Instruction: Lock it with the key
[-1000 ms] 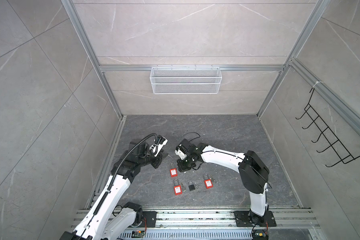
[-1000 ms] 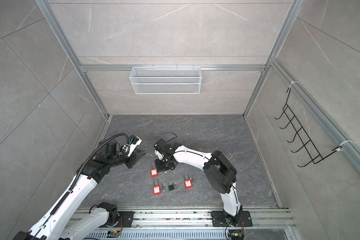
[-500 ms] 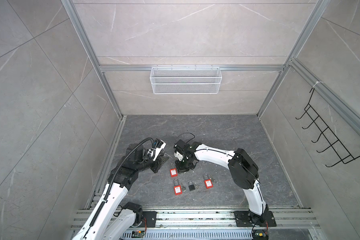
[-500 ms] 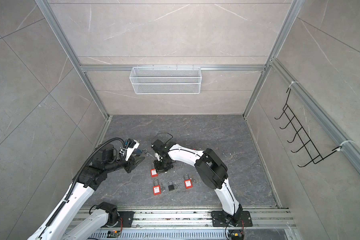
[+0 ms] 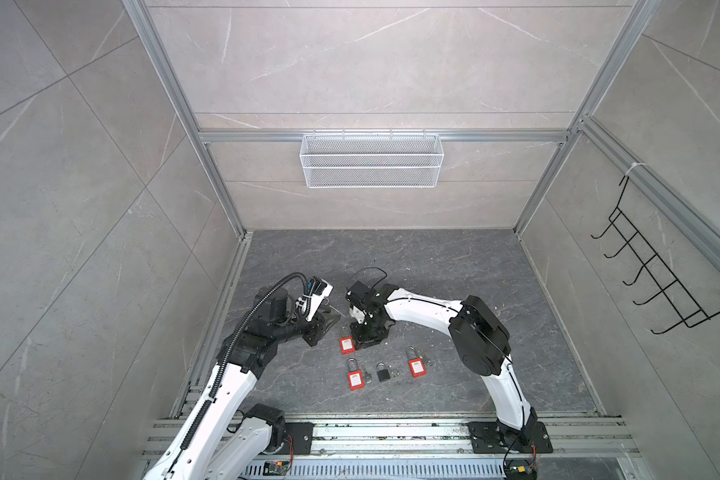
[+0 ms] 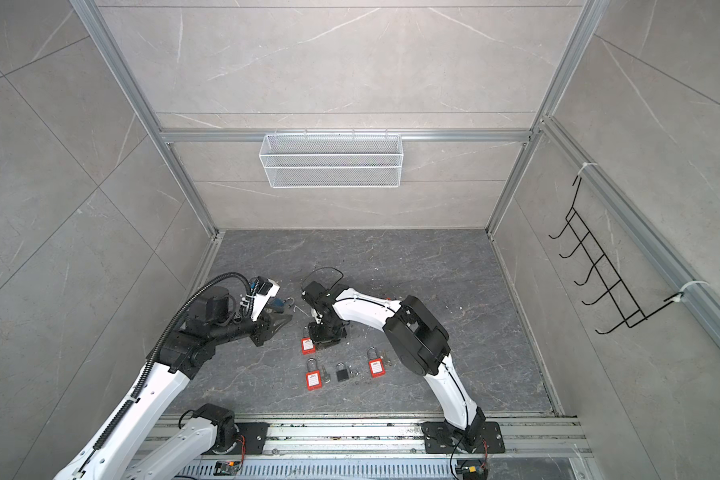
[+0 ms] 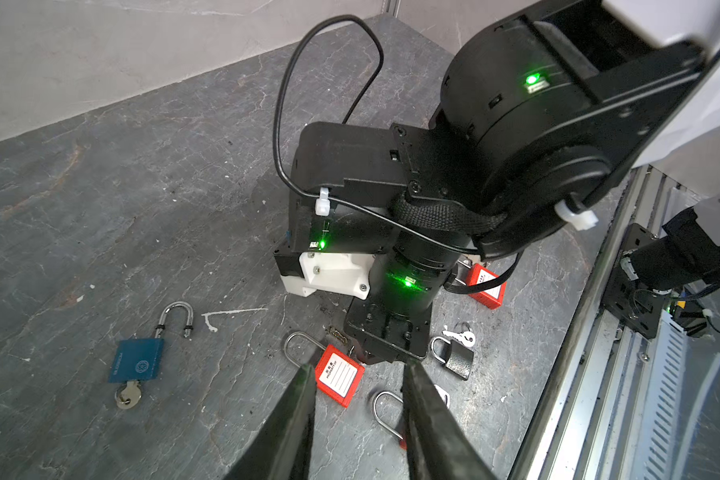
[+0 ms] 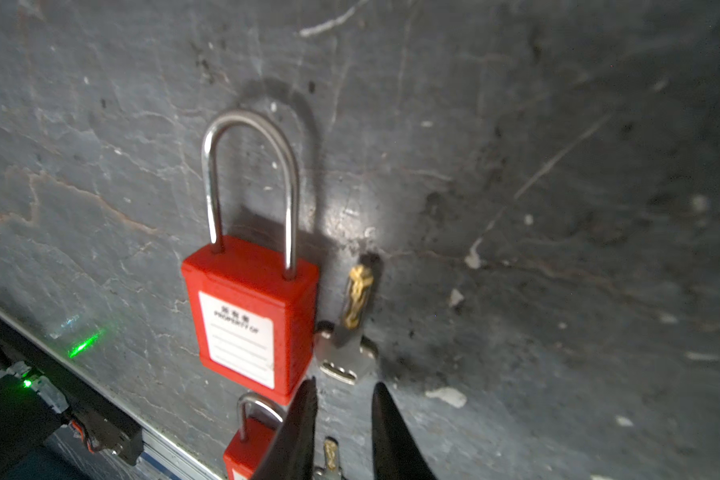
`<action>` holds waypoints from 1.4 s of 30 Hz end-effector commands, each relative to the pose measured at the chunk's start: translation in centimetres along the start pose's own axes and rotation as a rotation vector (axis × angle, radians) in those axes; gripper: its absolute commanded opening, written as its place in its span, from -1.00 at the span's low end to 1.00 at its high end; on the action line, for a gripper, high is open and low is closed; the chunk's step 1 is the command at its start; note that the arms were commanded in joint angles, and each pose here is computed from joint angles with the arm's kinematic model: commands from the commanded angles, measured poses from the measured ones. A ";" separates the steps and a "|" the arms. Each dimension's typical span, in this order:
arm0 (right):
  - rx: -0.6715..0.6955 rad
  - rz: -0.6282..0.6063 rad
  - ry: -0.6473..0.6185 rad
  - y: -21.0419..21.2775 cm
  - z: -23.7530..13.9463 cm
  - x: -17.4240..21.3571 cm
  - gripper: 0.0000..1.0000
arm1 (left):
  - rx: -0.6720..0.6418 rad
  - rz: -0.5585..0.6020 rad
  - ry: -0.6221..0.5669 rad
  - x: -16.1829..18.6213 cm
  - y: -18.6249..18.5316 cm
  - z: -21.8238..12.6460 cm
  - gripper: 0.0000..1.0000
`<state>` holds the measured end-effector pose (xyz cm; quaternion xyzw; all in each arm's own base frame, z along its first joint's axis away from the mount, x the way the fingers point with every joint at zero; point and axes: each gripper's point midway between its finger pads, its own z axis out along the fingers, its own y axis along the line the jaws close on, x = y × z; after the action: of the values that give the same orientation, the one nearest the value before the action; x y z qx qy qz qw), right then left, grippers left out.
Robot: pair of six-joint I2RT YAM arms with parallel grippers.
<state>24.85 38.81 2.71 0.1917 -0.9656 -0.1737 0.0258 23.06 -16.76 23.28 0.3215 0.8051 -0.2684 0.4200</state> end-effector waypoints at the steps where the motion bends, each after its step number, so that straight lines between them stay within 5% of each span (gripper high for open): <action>1: 0.035 0.003 -0.102 0.1 -3.1 -0.9 -0.37 | 0.032 -0.037 -0.020 -1.5 -0.6 -0.5 -0.24; 7: 0.152 0.084 -0.284 -2.0 -8.3 -1.9 -0.17 | 0.040 -0.096 -0.005 -1.9 -0.1 0.4 -0.22; 14: 0.280 0.184 -0.487 -5.8 -13.2 -2.5 0.41 | -0.060 -0.244 -0.016 -2.5 2.6 2.1 -0.21; 25: 0.471 0.646 -0.588 -14.8 -15.3 -2.4 0.98 | -0.255 -0.347 -0.048 -3.8 7.5 3.9 -0.04; 31: 0.311 0.828 -0.579 -16.6 -13.3 -4.0 0.99 | -0.310 -0.282 -0.056 -4.1 9.2 4.9 0.26; 33: 0.303 0.890 -0.565 -17.5 -12.7 -4.0 0.98 | -0.299 -0.243 -0.039 -4.1 9.3 5.5 0.94; 42: 0.287 0.994 -0.506 -19.6 -10.5 -5.2 0.96 | -0.354 -0.144 -0.032 -3.2 11.1 6.9 0.99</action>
<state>37.51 19.77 6.15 -0.3158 -0.9341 -0.0404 -0.1615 34.64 -15.41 18.62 0.1664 0.8799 -0.1760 0.4089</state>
